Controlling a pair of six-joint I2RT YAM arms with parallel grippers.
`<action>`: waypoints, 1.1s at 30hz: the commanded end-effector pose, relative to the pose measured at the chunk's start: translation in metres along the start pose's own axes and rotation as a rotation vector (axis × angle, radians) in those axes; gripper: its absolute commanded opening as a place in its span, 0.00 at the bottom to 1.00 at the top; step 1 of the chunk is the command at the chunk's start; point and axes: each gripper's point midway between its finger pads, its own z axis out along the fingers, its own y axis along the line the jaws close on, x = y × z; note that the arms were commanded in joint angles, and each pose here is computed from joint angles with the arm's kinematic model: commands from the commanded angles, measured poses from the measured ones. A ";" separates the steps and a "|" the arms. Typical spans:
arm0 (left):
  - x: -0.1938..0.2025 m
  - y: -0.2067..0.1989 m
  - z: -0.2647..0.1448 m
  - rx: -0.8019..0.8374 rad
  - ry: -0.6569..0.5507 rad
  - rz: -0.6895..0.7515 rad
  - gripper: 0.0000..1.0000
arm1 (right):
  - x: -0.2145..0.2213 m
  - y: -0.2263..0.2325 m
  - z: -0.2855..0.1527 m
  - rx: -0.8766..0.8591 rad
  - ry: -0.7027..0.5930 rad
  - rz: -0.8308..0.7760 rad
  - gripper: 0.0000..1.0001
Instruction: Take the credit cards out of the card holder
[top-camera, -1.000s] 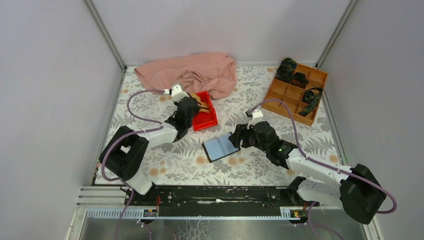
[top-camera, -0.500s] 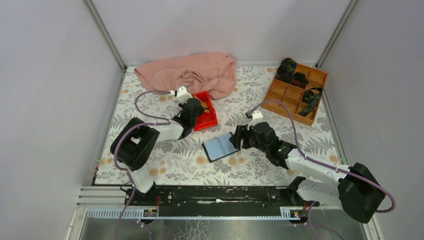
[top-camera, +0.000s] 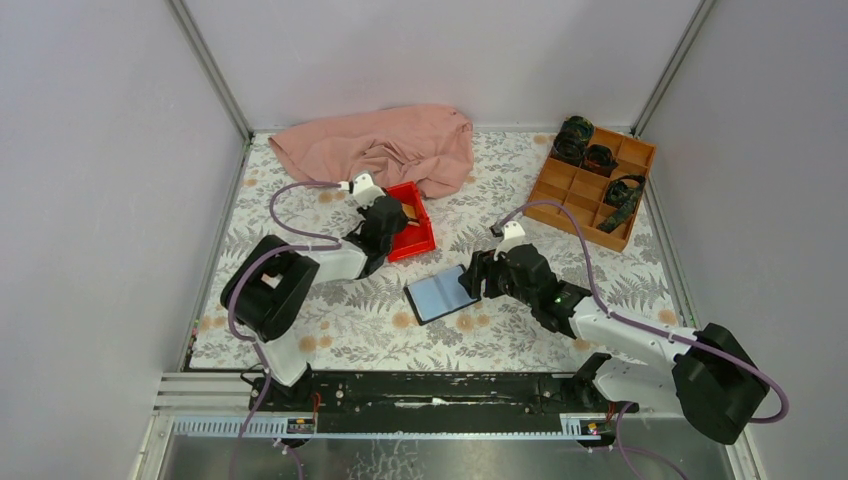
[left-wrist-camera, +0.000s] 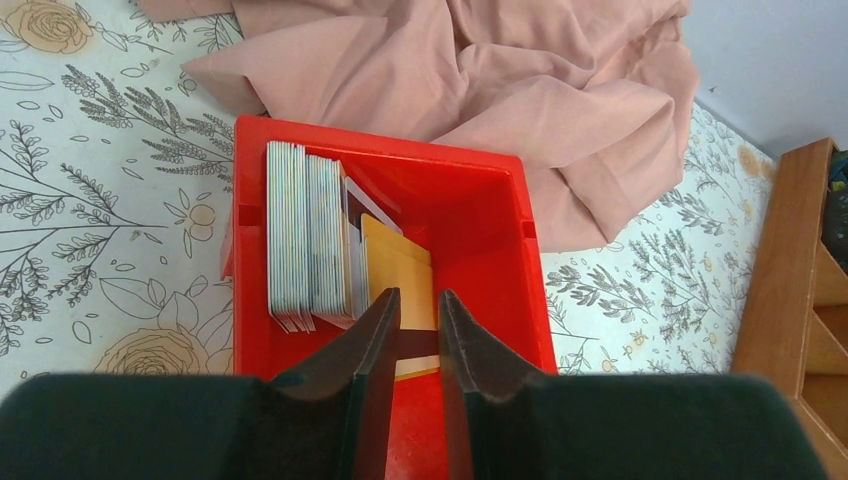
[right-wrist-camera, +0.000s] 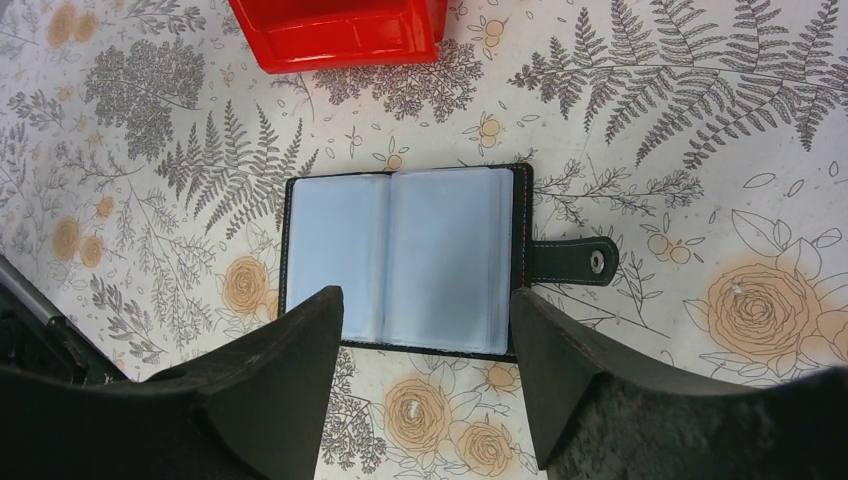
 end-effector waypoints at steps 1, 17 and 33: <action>-0.042 -0.024 -0.009 0.039 -0.107 -0.028 0.28 | -0.012 0.006 0.003 -0.030 -0.041 -0.009 0.69; -0.030 -0.027 -0.127 0.258 -0.028 0.026 0.31 | 0.008 0.003 0.029 -0.001 0.079 0.008 0.70; 0.143 0.025 -0.191 0.319 0.374 0.109 0.00 | 0.037 -0.004 0.046 0.025 0.197 0.028 0.52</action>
